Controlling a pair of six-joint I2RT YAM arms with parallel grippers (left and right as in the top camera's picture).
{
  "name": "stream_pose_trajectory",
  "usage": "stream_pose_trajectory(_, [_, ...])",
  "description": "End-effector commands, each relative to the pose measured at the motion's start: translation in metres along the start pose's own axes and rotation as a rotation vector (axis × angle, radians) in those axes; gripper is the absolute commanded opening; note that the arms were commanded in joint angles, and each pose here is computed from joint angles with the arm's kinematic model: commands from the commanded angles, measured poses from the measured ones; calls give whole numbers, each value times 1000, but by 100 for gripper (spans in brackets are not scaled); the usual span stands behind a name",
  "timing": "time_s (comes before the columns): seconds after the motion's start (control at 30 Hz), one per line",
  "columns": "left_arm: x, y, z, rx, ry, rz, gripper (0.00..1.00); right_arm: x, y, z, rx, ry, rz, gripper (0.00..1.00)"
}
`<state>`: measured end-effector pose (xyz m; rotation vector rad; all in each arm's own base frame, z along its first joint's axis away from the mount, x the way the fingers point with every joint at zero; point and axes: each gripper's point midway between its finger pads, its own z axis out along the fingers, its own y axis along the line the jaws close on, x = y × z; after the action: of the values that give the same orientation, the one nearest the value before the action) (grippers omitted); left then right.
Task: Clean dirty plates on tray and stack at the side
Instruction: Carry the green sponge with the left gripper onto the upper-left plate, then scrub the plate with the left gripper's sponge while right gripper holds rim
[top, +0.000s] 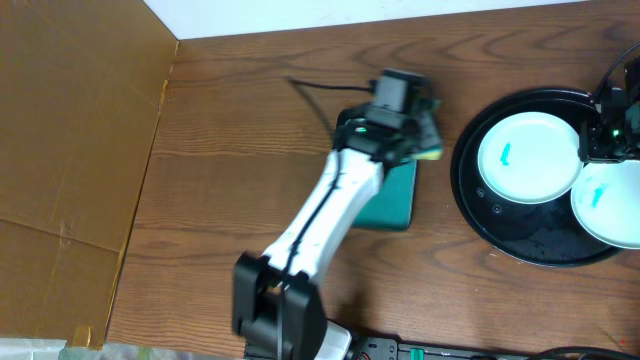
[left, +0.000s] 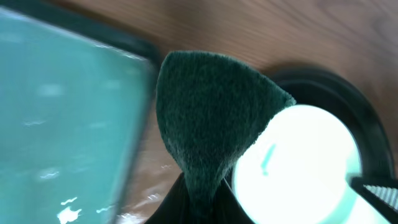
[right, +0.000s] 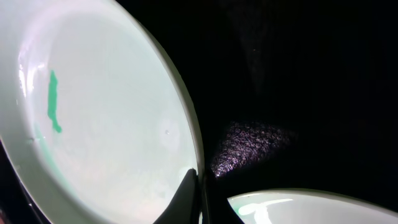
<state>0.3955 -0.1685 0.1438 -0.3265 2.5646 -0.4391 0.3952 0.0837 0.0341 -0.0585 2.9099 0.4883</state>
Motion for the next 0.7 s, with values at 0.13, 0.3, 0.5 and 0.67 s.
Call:
stream_pose_trajectory(0.13, [39, -55, 55, 94, 53, 17, 7, 4, 22, 5, -13, 12, -93, 1])
stream_pose_trajectory(0.3, [59, -72, 84, 121, 70, 54, 7, 2, 27, 9, 20, 4, -134, 1])
stream_pose_trajectory(0.5, [84, -79, 106, 115, 110, 52, 7, 0, 26, 13, 24, 0, -138, 1])
stream_pose_trajectory(0.67, [100, -85, 121, 122, 126, 60, 7, 4, 22, 27, 18, 26, -118, 1])
